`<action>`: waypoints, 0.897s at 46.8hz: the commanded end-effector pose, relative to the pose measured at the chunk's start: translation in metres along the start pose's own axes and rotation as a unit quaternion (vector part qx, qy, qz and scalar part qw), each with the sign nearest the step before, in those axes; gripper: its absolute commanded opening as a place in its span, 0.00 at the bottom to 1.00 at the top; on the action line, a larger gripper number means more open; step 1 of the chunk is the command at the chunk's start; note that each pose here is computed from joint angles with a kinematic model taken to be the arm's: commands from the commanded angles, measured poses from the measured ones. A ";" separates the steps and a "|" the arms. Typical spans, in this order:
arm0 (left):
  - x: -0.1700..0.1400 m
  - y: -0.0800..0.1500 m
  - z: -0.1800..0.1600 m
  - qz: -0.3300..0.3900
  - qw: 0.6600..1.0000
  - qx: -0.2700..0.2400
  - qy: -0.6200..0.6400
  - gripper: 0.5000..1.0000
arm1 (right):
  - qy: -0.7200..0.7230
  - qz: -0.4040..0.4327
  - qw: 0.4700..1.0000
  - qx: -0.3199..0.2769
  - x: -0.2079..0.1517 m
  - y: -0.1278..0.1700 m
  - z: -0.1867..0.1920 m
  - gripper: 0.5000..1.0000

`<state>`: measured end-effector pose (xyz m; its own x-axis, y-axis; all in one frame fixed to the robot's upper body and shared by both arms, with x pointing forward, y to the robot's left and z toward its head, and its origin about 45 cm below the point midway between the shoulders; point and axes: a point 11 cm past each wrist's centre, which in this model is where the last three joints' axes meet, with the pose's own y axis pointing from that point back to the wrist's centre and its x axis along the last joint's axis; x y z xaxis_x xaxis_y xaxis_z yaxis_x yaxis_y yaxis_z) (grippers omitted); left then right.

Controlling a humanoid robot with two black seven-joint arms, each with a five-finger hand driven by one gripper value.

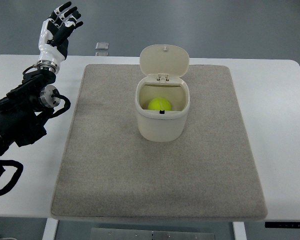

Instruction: Put tennis ball into box with left hand

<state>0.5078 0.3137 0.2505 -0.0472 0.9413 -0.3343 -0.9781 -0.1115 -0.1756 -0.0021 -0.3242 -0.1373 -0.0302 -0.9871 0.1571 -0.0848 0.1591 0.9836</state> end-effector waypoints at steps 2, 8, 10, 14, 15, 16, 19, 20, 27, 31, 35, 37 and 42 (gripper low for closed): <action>-0.002 0.004 -0.010 0.018 1.000 0.009 -0.015 0.76 | 0.000 0.000 1.000 0.000 0.000 0.000 0.000 0.80; 0.004 0.004 -0.008 0.032 0.999 0.008 -0.023 0.77 | 0.000 0.000 1.000 0.000 0.000 0.000 0.000 0.80; 0.006 0.004 -0.009 0.034 0.999 0.008 -0.022 0.77 | 0.000 0.000 1.000 0.000 0.000 0.000 0.000 0.80; 0.010 0.004 -0.007 0.039 0.999 0.007 -0.023 0.77 | 0.000 0.000 1.000 0.000 0.000 0.000 0.000 0.81; 0.010 0.004 -0.007 0.039 0.999 0.007 -0.023 0.77 | 0.000 0.000 1.000 0.000 0.000 0.000 0.000 0.80; 0.012 0.004 -0.006 0.041 0.999 0.006 -0.025 0.77 | 0.000 0.000 1.000 0.000 0.000 0.000 0.000 0.81; 0.017 0.004 -0.005 0.047 0.998 0.005 -0.029 0.77 | 0.000 0.000 1.000 0.000 0.000 0.000 0.000 0.80; 0.020 0.004 -0.004 0.050 0.998 0.005 -0.031 0.77 | 0.000 0.000 1.000 0.000 0.000 0.000 0.000 0.81; 0.024 0.005 -0.004 0.062 0.997 0.005 -0.041 0.77 | 0.000 0.000 1.000 0.000 0.000 0.000 0.000 0.81; 0.027 0.005 -0.002 0.065 0.997 0.003 -0.043 0.77 | 0.000 0.000 1.000 0.000 0.000 0.000 0.000 0.80; 0.028 0.005 -0.001 0.065 0.997 0.003 -0.043 0.77 | 0.000 0.000 1.000 0.001 0.000 0.000 -0.001 0.81; 0.028 0.005 -0.001 0.065 0.997 0.003 -0.043 0.77 | 0.000 0.000 1.000 0.000 0.000 0.000 0.000 0.80; 0.026 0.004 0.000 0.065 0.997 0.002 -0.043 0.77 | 0.000 0.000 1.000 0.000 0.000 0.000 0.000 0.80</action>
<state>0.5023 0.3391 0.2395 -0.1917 0.9429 -0.2726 -0.9635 -0.2336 -0.1304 -0.0020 -0.3242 -0.1373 -0.0302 -0.9871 0.1570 -0.0846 0.1591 0.9836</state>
